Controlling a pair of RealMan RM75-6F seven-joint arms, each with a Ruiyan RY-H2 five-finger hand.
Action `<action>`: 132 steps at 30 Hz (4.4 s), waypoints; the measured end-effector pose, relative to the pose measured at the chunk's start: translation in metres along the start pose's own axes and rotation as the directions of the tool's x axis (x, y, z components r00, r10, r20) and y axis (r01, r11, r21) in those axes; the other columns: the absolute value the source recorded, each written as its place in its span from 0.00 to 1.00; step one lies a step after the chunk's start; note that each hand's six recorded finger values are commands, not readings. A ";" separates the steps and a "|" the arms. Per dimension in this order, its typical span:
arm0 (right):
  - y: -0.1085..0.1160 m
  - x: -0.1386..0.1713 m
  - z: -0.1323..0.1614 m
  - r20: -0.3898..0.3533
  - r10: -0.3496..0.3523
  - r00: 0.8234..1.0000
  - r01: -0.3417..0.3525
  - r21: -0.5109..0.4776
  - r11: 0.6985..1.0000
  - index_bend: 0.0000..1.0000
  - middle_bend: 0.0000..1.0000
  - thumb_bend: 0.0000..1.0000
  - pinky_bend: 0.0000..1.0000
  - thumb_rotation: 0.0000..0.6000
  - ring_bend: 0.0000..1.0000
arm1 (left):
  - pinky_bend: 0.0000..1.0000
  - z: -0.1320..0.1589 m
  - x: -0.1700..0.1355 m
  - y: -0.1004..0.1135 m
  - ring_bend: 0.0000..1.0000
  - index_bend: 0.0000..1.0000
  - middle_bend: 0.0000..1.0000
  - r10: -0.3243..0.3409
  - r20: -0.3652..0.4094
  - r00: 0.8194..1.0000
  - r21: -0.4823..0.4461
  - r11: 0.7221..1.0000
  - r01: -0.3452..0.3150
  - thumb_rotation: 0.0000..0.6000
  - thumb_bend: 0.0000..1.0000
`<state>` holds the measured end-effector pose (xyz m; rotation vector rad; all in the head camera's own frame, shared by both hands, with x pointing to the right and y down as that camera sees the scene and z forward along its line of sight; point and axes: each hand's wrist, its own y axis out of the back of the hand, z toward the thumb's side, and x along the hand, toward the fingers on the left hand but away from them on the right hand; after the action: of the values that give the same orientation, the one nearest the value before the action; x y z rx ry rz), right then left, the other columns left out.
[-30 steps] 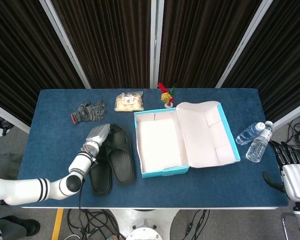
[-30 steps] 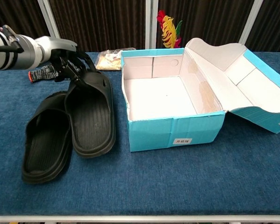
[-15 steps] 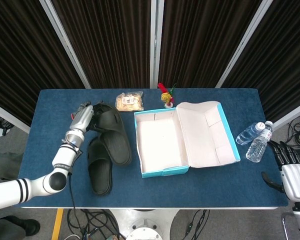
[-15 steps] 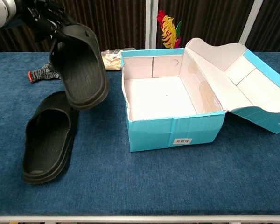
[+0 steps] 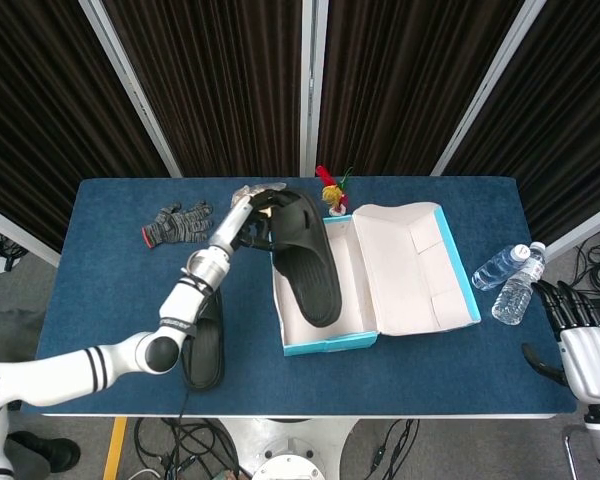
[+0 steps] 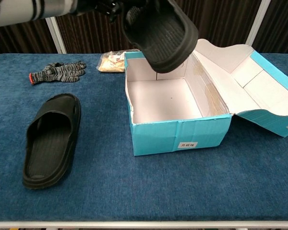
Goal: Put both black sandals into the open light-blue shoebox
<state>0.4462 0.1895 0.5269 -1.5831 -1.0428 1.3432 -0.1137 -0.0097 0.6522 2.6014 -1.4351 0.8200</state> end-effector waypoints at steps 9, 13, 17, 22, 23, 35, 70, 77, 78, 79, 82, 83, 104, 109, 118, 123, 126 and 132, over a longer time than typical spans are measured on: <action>0.002 -0.002 0.000 0.010 0.006 1.000 -0.006 0.011 1.000 0.01 0.08 0.20 0.12 1.00 0.00 | 0.68 -0.003 0.031 -0.048 0.68 0.49 0.48 -0.010 0.021 1.000 0.001 1.000 0.010 1.00 0.00; 0.001 -0.002 -0.001 0.015 0.011 1.000 -0.012 0.014 1.000 0.01 0.08 0.21 0.12 1.00 0.00 | 0.67 -0.009 0.038 -0.063 0.66 0.49 0.49 -0.009 0.029 1.000 0.045 0.999 0.007 1.00 0.00; 0.001 -0.002 -0.001 0.019 0.014 1.000 -0.014 0.016 1.000 0.01 0.08 0.20 0.12 1.00 0.00 | 0.65 -0.017 0.045 -0.071 0.66 0.49 0.48 -0.002 0.031 1.000 0.101 0.995 -0.001 1.00 0.00; 0.002 -0.002 -0.002 0.028 0.014 1.000 -0.015 0.020 1.000 0.01 0.08 0.20 0.12 1.00 0.00 | 0.65 -0.029 0.053 -0.079 0.65 0.49 0.49 -0.002 0.014 1.000 0.119 0.993 0.000 1.00 0.00; 0.002 -0.002 -0.002 0.027 0.016 1.000 -0.016 0.020 1.000 0.01 0.08 0.20 0.12 1.00 0.00 | 0.65 -0.031 0.055 -0.081 0.65 0.49 0.49 -0.003 0.009 1.000 0.119 0.993 0.002 1.00 0.00; 0.004 0.000 0.000 0.034 0.014 0.999 -0.015 0.028 0.999 0.01 0.08 0.20 0.12 1.00 0.00 | 0.64 -0.051 0.067 -0.097 0.63 0.49 0.48 -0.018 -0.035 0.999 0.145 0.989 0.023 1.00 0.00; 0.008 0.006 0.000 0.038 0.005 0.999 -0.007 0.031 0.999 0.01 0.08 0.20 0.12 1.00 0.00 | 0.53 -0.085 0.058 -0.134 0.42 0.32 0.35 -0.086 -0.093 0.992 0.236 0.966 0.106 1.00 0.00; 0.009 0.008 0.000 0.038 0.003 0.999 -0.004 0.030 1.000 0.01 0.08 0.21 0.12 1.00 0.00 | 0.42 -0.082 0.056 -0.136 0.14 0.13 0.10 -0.076 -0.069 0.995 0.294 0.951 0.093 1.00 0.00; 0.009 0.008 0.000 0.038 0.002 0.999 -0.003 0.030 1.000 0.01 0.08 0.20 0.12 1.00 0.00 | 0.41 -0.082 0.056 -0.135 0.12 0.12 0.09 -0.071 -0.066 0.995 0.294 0.952 0.087 1.00 0.00; 0.009 0.009 0.000 0.038 0.002 0.999 -0.003 0.030 1.000 0.01 0.08 0.20 0.12 1.00 0.00 | 0.39 -0.081 0.056 -0.135 0.10 0.11 0.06 -0.066 -0.063 0.996 0.295 0.952 0.081 1.00 0.00; 0.009 0.009 -0.001 0.038 0.002 0.999 -0.003 0.028 1.000 0.01 0.08 0.20 0.12 1.00 0.00 | 0.36 -0.077 0.056 -0.133 0.05 0.08 0.01 -0.049 -0.051 0.997 0.300 0.952 0.062 1.00 0.00; 0.010 0.009 -0.001 0.037 0.001 0.999 -0.002 0.027 1.000 0.01 0.08 0.20 0.12 1.00 0.00 | 0.34 -0.075 0.057 -0.132 0.03 0.07 0.00 -0.043 -0.044 0.998 0.302 0.952 0.054 1.00 0.00; 0.011 0.009 -0.001 0.005 -0.009 1.000 0.009 0.014 1.000 0.01 0.08 0.21 0.12 1.00 0.00 | 0.34 -0.032 0.017 -0.049 0.08 0.06 0.01 -0.077 0.051 0.996 0.561 0.827 0.035 1.00 0.00; 0.010 0.005 0.000 -0.008 -0.006 1.000 0.006 0.012 1.000 0.01 0.08 0.21 0.12 1.00 0.00 | 0.69 -0.036 -0.014 0.018 0.56 0.07 0.10 0.003 -0.005 1.000 0.632 0.775 0.000 1.00 0.00; 0.005 -0.002 0.004 -0.024 0.007 1.000 -0.007 0.014 1.000 0.01 0.08 0.21 0.12 1.00 0.00 | 0.73 -0.106 -0.092 0.086 0.64 0.09 0.10 0.108 -0.240 0.965 0.630 0.774 0.070 1.00 0.00; 0.002 -0.006 0.009 -0.039 0.016 0.999 -0.015 0.016 1.000 0.01 0.08 0.21 0.12 1.00 0.00 | 0.73 -0.126 -0.118 0.065 0.65 0.09 0.09 0.022 -0.324 0.946 0.601 0.776 0.188 1.00 0.00; 0.003 -0.005 0.009 -0.034 0.016 0.999 -0.015 0.017 1.000 0.01 0.08 0.21 0.12 1.00 0.00 | 0.74 -0.133 -0.127 0.053 0.65 0.08 0.06 -0.031 -0.365 0.930 0.585 0.770 0.256 1.00 0.00; 0.001 -0.002 0.006 -0.027 0.018 0.999 -0.018 0.010 1.000 0.01 0.08 0.21 0.12 1.00 0.00 | 0.74 -0.144 -0.129 0.036 0.65 0.08 0.04 -0.063 -0.423 0.904 0.553 0.773 0.312 1.00 0.00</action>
<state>0.4402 0.1873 0.5259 -1.6026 -1.0062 1.3334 -0.2586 0.1123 0.7069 2.6779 -0.8611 1.9009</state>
